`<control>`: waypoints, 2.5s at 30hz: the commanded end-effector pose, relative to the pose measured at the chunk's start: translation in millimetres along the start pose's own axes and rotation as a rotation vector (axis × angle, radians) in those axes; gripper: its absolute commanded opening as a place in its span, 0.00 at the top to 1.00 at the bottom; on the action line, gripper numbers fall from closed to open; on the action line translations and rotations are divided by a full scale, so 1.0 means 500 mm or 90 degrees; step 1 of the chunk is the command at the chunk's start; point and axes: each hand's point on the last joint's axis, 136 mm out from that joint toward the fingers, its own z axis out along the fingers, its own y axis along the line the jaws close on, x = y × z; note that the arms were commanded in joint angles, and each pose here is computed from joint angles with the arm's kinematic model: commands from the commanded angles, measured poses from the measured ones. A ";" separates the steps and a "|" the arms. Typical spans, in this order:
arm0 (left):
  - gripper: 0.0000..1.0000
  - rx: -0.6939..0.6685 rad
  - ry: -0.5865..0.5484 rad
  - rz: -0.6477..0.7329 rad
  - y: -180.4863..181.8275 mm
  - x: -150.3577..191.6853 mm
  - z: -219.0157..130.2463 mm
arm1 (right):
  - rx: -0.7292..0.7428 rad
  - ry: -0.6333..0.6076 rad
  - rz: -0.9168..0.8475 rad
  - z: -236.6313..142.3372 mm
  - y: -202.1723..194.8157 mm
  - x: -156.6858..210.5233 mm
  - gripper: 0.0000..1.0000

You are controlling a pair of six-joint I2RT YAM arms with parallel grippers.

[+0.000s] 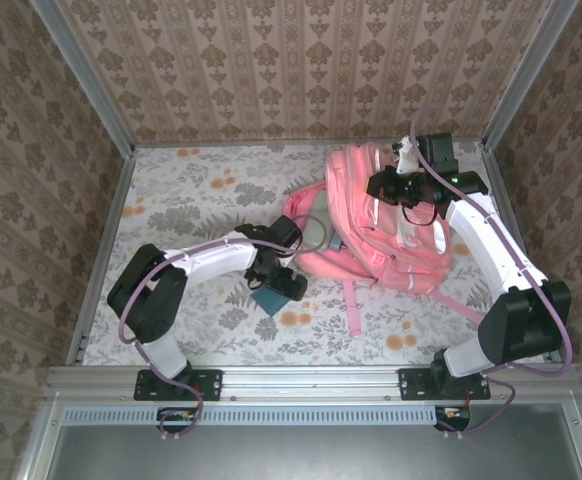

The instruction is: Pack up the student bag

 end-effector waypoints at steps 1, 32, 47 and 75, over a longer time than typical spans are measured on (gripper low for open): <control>0.00 0.003 0.031 0.040 -0.007 0.024 0.020 | -0.034 -0.055 -0.040 -0.029 0.045 -0.047 1.00; 0.45 -0.004 -0.165 -0.024 -0.028 -0.140 -0.184 | -0.048 -0.052 -0.043 -0.031 0.059 -0.049 1.00; 0.46 0.131 -0.233 -0.145 -0.107 -0.397 -0.147 | -0.053 -0.045 -0.045 -0.035 0.077 -0.048 1.00; 0.35 -0.028 -0.221 -0.182 0.134 -0.367 -0.161 | -0.050 -0.036 -0.045 -0.025 0.074 -0.036 1.00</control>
